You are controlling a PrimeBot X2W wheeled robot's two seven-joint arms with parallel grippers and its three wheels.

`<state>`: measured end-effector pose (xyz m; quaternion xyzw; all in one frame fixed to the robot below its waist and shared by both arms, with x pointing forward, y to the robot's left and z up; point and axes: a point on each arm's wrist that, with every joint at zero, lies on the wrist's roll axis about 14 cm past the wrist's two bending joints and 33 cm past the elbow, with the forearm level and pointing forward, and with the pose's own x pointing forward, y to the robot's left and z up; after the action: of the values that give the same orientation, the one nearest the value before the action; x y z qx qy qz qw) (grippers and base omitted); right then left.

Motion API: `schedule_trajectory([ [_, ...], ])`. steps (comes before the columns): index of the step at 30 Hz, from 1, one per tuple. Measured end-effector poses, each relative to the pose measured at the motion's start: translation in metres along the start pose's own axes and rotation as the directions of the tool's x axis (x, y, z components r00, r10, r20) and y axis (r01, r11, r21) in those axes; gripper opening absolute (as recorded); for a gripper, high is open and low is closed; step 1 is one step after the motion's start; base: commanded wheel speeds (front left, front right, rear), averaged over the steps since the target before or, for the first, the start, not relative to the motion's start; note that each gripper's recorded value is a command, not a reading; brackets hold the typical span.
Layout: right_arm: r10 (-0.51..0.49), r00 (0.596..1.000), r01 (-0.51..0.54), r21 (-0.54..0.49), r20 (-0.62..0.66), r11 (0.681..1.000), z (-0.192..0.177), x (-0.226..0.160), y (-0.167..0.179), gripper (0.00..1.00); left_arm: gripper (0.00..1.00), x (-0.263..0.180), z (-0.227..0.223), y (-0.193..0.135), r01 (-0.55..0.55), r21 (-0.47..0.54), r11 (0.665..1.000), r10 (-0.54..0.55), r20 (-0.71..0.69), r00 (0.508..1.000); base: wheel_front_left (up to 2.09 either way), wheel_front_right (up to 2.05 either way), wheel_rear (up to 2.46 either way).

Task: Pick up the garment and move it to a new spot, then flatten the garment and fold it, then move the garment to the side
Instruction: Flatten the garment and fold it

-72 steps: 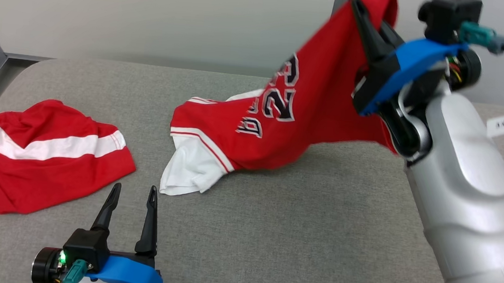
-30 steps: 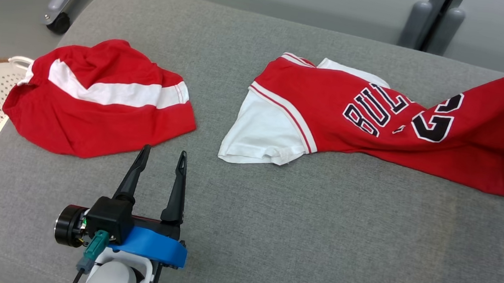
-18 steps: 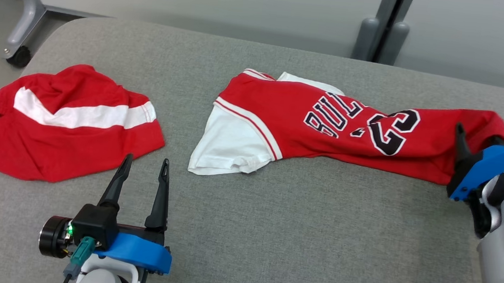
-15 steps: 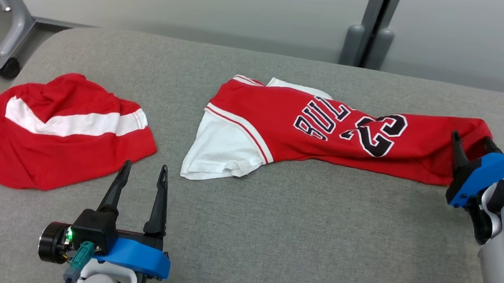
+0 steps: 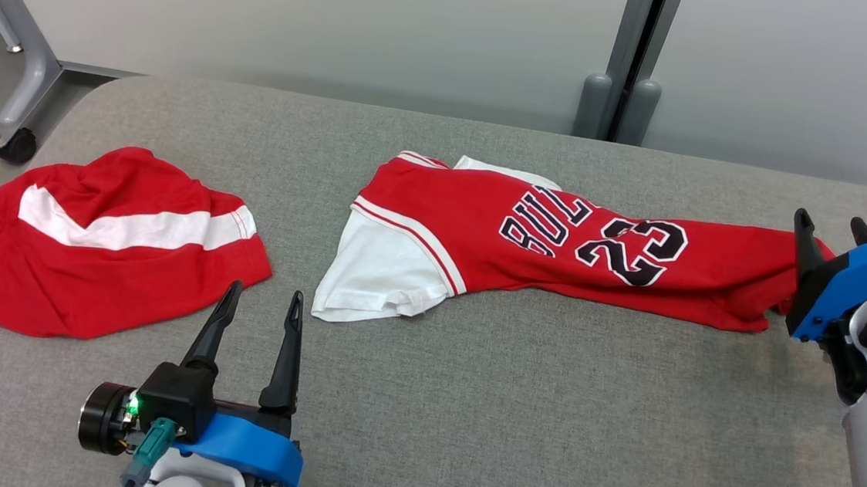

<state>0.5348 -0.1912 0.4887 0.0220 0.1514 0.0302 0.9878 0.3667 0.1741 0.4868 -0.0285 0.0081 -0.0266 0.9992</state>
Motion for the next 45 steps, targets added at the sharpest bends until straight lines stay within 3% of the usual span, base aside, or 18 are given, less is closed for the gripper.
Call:
schedule_trajectory([
  [6, 0.045, 0.994, -0.041, -0.042, 0.097, 0.998, 0.005, -0.017, 0.017, 1.0, 1.0, -0.008, 0.0, 0.003, -0.013, -0.002, 1.0, 0.013, 0.001, 1.0, 0.0, 0.0, 0.0],
  [12, 0.067, 0.977, -0.067, -0.006, 0.202, 0.998, -0.005, -0.056, 0.028, 1.0, 1.0, -0.013, 0.0, 0.004, -0.022, 0.005, 1.0, 0.022, 0.001, 1.0, 0.0, 0.0, 0.0],
  [24, -0.005, 0.949, -0.004, 0.027, 0.314, 1.0, -0.01, -0.14, 0.014, 1.0, 1.0, -0.015, -0.007, 0.003, -0.011, 0.016, 1.0, 0.012, -0.017, 1.0, 0.0, 0.0, 0.0],
  [45, -0.015, 0.962, -0.004, 0.067, 0.273, 0.998, -0.036, -0.16, 0.012, 1.0, 1.0, -0.02, -0.019, 0.006, -0.023, 0.005, 1.0, 0.023, -0.063, 0.998, 0.0, 0.0, 0.0],
])
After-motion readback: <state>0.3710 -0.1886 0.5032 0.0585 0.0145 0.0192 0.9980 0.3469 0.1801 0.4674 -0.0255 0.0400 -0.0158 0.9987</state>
